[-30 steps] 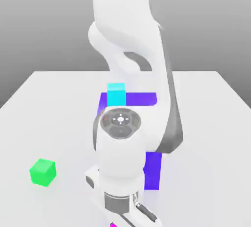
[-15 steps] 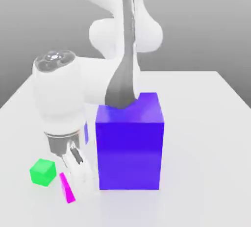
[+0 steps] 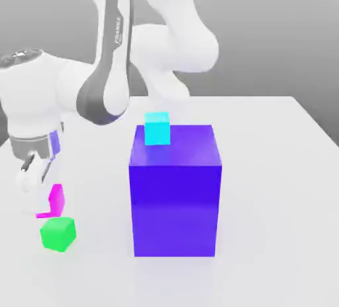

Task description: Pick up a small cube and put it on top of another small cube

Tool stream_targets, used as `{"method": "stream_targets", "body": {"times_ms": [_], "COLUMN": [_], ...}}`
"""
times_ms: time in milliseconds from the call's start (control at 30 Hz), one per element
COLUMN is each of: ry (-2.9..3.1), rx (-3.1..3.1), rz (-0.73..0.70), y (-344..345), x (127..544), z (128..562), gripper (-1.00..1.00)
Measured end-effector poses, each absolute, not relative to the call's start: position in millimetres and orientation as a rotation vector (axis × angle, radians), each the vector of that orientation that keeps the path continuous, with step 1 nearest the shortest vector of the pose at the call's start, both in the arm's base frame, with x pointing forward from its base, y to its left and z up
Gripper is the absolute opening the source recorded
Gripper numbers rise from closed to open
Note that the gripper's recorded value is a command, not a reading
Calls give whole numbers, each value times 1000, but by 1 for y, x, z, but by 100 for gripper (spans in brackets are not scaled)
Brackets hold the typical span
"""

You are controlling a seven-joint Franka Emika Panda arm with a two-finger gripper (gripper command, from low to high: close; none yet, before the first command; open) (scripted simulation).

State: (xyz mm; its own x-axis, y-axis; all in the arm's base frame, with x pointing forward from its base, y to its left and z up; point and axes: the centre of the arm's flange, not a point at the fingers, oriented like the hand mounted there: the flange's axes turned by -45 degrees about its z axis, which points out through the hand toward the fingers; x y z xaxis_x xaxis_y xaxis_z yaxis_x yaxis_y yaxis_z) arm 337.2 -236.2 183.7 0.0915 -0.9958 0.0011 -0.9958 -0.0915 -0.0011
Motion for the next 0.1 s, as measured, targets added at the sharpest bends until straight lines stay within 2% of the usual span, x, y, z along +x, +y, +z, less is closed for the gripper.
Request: {"method": "stream_targets", "body": {"times_ms": [100], "ry": [2117], "rx": [-2321], "rz": [-2], "y": [-236], "x": [337], "z": [184], "gripper": [100]}}
